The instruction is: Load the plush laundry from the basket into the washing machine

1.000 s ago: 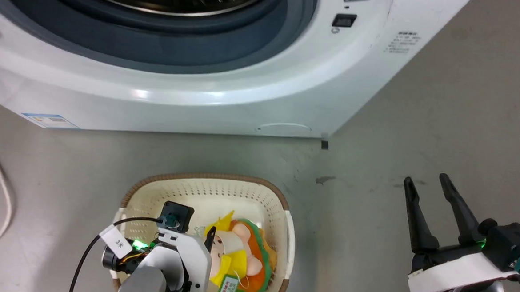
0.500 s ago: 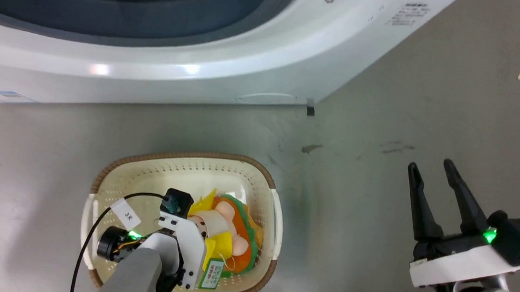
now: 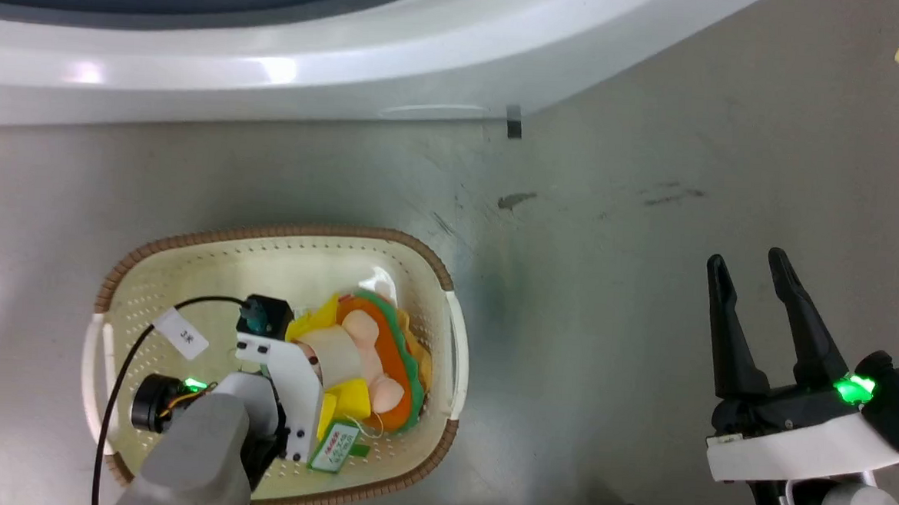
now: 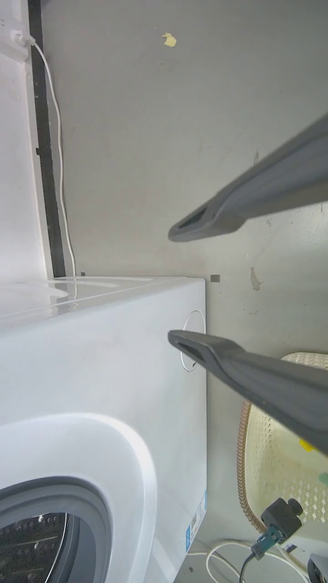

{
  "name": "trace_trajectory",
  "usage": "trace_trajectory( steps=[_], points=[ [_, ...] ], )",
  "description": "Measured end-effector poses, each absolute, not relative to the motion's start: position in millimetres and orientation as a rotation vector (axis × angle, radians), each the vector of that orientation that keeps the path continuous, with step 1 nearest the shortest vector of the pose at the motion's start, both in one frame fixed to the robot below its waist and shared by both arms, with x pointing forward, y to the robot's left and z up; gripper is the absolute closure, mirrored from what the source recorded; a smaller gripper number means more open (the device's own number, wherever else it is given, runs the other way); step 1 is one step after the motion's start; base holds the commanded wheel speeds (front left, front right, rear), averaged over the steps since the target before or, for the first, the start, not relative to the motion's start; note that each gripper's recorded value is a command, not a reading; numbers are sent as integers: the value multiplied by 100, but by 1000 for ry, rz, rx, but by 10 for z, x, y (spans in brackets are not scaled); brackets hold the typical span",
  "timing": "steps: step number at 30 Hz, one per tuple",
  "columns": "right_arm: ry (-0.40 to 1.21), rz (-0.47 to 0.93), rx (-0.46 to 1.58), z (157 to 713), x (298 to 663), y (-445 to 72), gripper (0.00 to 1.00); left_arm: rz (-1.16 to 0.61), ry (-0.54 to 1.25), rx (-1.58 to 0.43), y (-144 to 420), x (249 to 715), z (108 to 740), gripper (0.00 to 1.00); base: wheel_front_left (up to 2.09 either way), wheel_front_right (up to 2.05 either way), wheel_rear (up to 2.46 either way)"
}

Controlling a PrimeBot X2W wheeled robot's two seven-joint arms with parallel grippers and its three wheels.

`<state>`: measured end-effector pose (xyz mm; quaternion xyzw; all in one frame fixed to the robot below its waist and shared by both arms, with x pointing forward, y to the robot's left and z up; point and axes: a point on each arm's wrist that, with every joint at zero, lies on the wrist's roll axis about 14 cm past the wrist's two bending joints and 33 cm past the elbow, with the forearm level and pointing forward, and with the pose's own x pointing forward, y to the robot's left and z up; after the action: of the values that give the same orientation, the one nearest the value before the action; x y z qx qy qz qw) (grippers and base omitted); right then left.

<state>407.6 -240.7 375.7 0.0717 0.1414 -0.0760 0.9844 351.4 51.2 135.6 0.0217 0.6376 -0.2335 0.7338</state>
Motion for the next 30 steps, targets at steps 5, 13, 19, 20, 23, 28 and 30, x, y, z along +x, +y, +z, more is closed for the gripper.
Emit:
trace_trajectory(
  steps=[5, 13, 19, 20, 23, 28, 30],
  points=[
    [297, -162, 150, 3665, 4104, -2428, 0, -548, 1439, 36, 430, 3481, 1213, 33, 0, 0, 0],
    [291, -180, 142, 3636, 4114, -2494, 0, -601, 1489, 40, 404, 3311, 1093, 100, 0, 0, 0],
    [246, -188, 152, 3768, 4128, -2523, 0, -553, 1462, 29, 525, 3308, 1216, 100, 0, 0, 0],
    [236, -184, 151, 3803, 4132, -2514, 0, -541, 1453, 24, 544, 3315, 1258, 100, 0, 0, 0],
    [192, -171, 148, 3943, 4160, -2489, 0, -507, 1408, 4, 602, 3349, 1395, 100, 0, 0, 0],
    [97, -148, 146, 4273, 4194, -2445, 0, -426, 1330, -35, 779, 3311, 1656, 100, 0, 0, 0],
    [59, -134, 144, 4404, 4185, -2408, 0, -413, 1279, -32, 858, 3296, 1775, 100, 0, 0, 0]
  ],
)
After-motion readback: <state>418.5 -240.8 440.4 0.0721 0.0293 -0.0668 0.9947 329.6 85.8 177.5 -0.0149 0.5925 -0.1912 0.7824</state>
